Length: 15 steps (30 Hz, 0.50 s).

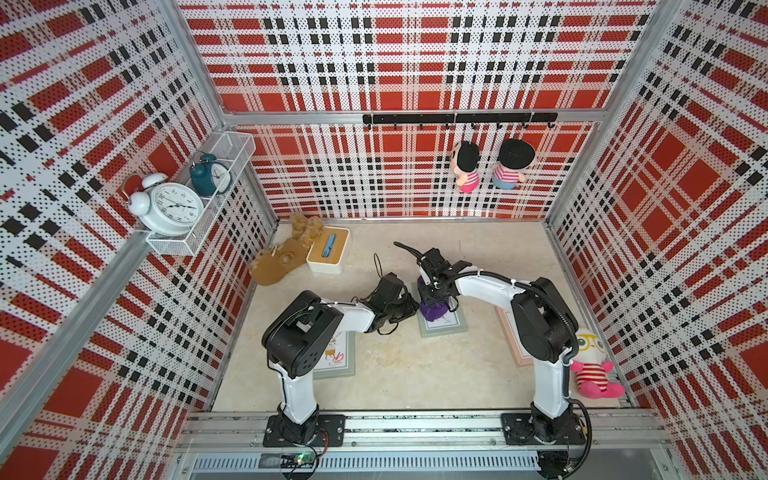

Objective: Wipe the picture frame with a cloth
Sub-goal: Wipe the dirt from the picture frame.

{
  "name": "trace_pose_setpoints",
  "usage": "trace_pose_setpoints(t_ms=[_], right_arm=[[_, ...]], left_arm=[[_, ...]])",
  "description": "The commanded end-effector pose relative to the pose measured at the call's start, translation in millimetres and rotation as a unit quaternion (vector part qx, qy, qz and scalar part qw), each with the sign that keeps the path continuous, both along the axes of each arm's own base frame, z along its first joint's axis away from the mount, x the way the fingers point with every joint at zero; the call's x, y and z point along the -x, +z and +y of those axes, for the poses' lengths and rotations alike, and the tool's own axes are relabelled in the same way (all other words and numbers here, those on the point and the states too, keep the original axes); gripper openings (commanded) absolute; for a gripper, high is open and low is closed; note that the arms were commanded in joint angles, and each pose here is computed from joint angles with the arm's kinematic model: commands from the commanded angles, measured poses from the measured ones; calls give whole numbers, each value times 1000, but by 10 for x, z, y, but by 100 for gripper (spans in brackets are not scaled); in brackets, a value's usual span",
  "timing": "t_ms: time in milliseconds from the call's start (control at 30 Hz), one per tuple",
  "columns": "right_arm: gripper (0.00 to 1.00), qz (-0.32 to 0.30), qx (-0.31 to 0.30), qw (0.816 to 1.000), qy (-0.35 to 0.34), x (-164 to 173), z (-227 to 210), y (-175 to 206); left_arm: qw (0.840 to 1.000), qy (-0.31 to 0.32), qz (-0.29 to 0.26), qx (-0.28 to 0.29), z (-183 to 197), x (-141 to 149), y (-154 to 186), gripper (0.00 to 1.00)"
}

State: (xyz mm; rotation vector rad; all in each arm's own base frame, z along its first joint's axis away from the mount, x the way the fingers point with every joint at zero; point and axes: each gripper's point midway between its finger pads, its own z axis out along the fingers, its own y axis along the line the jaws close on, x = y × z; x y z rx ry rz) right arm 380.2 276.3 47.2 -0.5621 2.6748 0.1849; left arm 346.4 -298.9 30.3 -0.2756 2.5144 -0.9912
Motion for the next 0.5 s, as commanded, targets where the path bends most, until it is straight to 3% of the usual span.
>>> trace_pose_setpoints(t_ms=[0,100,167,300,467], right_arm=[[0,36,32,998,-49,-1,-189,-175],[0,10,93,989,-115,-157,-607,-139],[0,2,108,988,-108,-115,-700,-119],[0,37,46,998,-21,191,-445,-210],[0,64,-21,995,70,487,66,-229]], left_arm=[[995,5,77,-67,265,308,-531,15],[995,7,78,-69,270,322,-543,15],[995,8,78,-67,275,325,-541,14],[995,8,78,-65,257,327,-536,14],[995,11,81,-64,258,325,-546,14]])
